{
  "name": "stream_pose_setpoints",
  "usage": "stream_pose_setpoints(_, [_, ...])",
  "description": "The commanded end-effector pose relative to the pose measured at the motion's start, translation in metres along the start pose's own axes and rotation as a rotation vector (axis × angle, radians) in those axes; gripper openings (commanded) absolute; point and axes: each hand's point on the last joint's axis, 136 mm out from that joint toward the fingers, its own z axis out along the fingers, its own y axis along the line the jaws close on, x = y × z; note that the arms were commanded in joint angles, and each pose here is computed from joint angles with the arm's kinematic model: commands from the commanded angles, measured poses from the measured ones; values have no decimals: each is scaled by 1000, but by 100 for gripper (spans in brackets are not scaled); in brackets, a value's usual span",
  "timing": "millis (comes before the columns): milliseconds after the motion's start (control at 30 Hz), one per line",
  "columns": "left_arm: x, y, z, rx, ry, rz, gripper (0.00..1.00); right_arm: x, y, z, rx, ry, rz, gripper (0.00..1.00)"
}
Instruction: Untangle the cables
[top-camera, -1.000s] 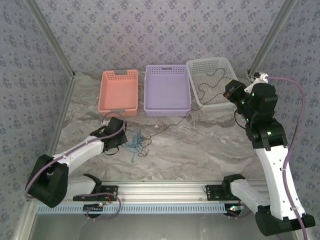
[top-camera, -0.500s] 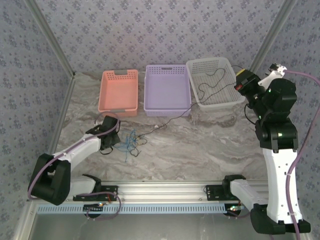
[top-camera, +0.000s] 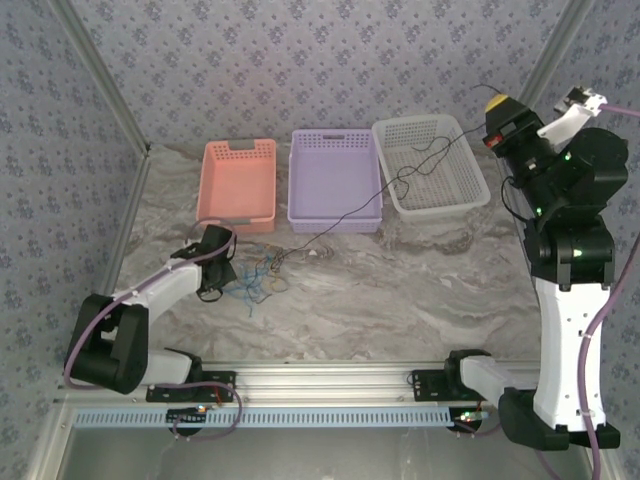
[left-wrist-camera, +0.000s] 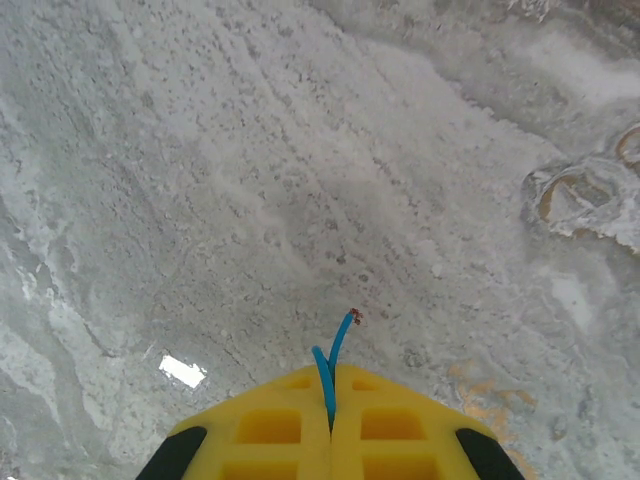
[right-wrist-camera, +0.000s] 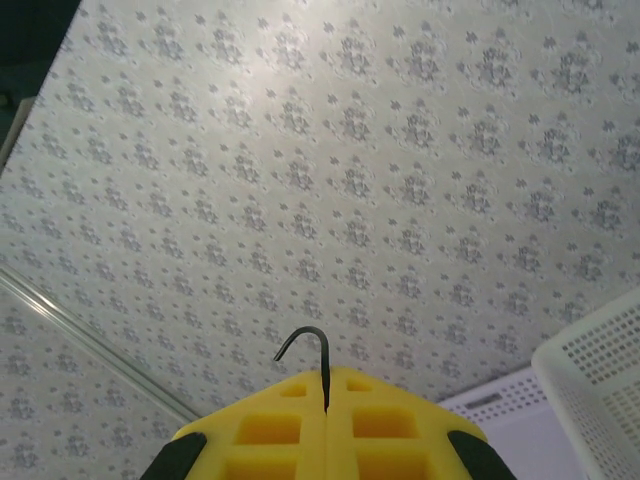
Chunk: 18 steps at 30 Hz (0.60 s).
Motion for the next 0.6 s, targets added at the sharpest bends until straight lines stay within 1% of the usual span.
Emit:
stream_pose_setpoints(0, [-7, 4, 2, -43, 2, 16, 0, -23, 18, -4, -51, -65, 18, 0])
stream_pose_setpoints(167, [-9, 7, 14, -49, 31, -16, 0, -40, 29, -6, -76, -106, 24, 0])
stream_pose_setpoints(233, [-11, 4, 18, -44, 41, -21, 0, -41, 33, -1, -95, -93, 33, 0])
stream_pose_setpoints(467, [-18, -10, 25, -22, 63, -15, 0, -30, 24, 13, -89, -51, 41, 0])
stream_pose_setpoints(533, [-21, -19, 18, 25, 57, -9, 0, -21, 23, 17, -102, -11, 41, 0])
stream_pose_setpoints(567, [-23, -22, 11, 44, 45, -6, 0, -12, 21, 21, -103, 27, 44, 0])
